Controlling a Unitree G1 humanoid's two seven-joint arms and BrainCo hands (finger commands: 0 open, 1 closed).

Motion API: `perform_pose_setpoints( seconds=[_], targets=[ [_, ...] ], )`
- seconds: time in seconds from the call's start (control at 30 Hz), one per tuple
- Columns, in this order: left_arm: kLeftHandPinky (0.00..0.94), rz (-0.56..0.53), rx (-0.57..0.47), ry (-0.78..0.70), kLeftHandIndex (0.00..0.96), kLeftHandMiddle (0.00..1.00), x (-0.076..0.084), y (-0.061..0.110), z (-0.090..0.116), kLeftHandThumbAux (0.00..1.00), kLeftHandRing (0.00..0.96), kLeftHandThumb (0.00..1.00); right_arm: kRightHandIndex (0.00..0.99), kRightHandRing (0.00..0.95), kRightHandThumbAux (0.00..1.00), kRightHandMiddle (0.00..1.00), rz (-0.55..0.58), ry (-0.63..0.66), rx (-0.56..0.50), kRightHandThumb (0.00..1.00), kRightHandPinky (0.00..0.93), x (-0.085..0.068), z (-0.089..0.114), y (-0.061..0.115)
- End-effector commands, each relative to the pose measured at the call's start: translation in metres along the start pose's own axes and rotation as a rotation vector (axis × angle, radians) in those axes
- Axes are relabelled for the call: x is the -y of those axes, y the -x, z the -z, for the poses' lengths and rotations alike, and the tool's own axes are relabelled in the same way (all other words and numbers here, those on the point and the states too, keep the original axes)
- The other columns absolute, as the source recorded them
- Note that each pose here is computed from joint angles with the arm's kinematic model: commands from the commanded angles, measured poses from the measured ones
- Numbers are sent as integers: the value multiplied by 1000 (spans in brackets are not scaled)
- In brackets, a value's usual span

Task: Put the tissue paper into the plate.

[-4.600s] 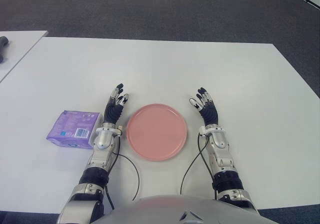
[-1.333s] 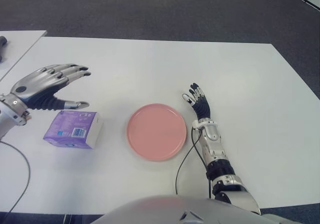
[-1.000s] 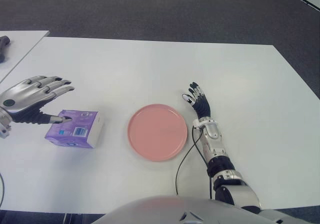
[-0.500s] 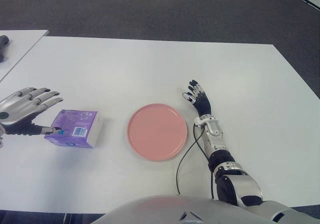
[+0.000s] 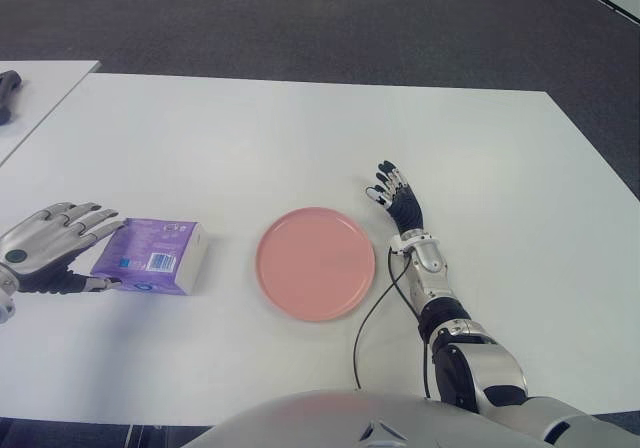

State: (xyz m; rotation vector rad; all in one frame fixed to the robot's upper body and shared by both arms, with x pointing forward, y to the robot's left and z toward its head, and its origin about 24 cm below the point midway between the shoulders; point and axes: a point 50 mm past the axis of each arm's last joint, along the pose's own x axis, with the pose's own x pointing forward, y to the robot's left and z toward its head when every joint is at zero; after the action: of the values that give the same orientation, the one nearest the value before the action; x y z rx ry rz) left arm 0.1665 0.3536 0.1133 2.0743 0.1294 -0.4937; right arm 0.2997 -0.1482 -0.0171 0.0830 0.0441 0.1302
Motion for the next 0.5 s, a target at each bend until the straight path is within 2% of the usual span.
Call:
perform_pose_setpoints(
  seconds=[0.03,0.5],
  targets=[
    [0,42,27,11,0,0,3,0,-3,139,0,128,0,0,707,0,37,-37,-162,98,0,6,34,24],
    [0,69,68,64,0,0,2,-2,-14,141,0,126,0,0,707,0,38,-37,-163,98,0,9,34,24]
  ],
)
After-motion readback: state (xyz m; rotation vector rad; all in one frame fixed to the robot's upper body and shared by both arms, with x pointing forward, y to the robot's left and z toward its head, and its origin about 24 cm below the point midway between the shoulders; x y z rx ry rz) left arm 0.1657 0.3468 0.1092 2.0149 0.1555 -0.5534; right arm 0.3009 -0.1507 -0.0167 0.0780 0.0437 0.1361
